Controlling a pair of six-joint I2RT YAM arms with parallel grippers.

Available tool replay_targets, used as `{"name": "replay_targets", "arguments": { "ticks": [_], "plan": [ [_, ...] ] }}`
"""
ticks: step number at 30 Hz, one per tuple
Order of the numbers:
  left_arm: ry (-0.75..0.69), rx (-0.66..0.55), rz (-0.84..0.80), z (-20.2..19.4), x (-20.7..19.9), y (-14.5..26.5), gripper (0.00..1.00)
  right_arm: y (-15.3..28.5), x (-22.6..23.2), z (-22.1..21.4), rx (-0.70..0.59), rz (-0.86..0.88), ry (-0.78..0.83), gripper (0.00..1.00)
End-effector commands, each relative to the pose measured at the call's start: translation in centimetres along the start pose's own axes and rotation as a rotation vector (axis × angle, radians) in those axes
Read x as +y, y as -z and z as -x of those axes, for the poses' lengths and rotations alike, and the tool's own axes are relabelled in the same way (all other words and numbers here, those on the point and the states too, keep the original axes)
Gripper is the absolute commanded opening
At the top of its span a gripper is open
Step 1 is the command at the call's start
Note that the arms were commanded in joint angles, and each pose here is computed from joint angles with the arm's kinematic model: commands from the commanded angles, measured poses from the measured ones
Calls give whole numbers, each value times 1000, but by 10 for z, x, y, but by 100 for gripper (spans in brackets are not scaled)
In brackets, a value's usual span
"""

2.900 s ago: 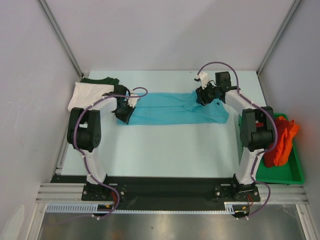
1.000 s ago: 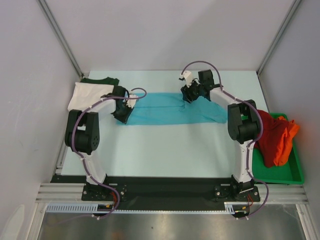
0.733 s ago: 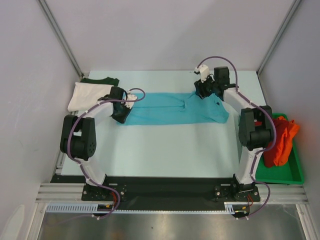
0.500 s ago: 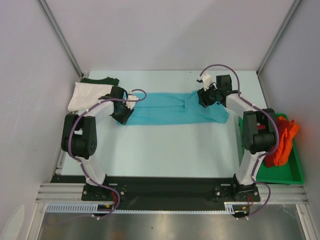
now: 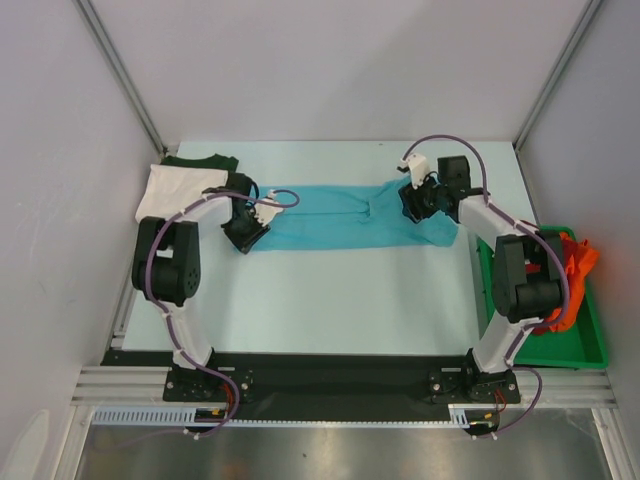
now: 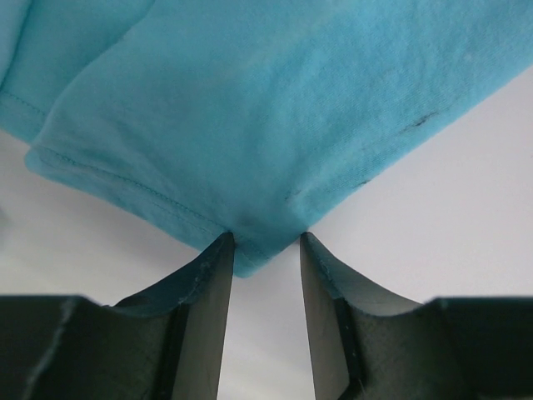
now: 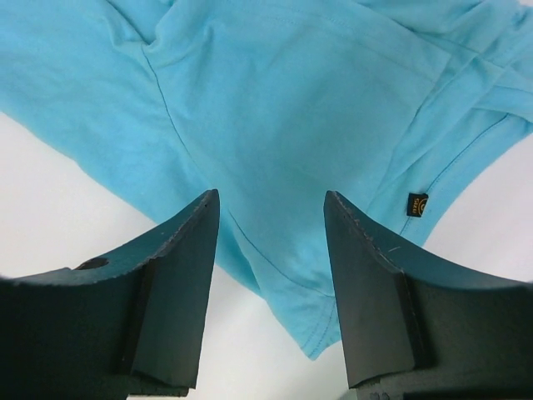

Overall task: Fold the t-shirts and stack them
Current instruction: Fold the tshirt

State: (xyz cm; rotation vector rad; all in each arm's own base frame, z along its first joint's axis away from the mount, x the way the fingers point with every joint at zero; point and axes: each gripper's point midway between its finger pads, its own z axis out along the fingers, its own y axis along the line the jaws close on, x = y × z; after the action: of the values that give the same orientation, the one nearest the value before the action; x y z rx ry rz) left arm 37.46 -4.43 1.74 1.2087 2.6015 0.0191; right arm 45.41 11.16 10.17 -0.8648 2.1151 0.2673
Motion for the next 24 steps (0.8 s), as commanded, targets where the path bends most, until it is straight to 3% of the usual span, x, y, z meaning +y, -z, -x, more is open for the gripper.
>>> {"name": "replay_targets", "arguments": {
  "ticks": [1,4,7,10,11,14,24],
  "plan": [
    [-66,33,-10,-5,5,2,44,17,-7,13,-41,-40,33,59],
    [-91,68,-12,-10,7,-3,44,18,-6,8,-34,-41,33,59],
    [-105,90,-7,-18,6,-9,37,21,-6,3,-28,-53,37,59],
    [-119,87,-4,-22,-1,-13,23,20,-8,-4,-21,-66,24,59],
    [-123,98,17,-24,0,-13,12,19,-13,-6,-23,-79,4,60],
    [-123,114,-11,-29,-12,-14,0,14,-25,-10,-22,-100,-24,60],
    [-134,122,-39,-36,-46,12,0,-29,-80,6,-37,-175,-61,60]
  ]
}}
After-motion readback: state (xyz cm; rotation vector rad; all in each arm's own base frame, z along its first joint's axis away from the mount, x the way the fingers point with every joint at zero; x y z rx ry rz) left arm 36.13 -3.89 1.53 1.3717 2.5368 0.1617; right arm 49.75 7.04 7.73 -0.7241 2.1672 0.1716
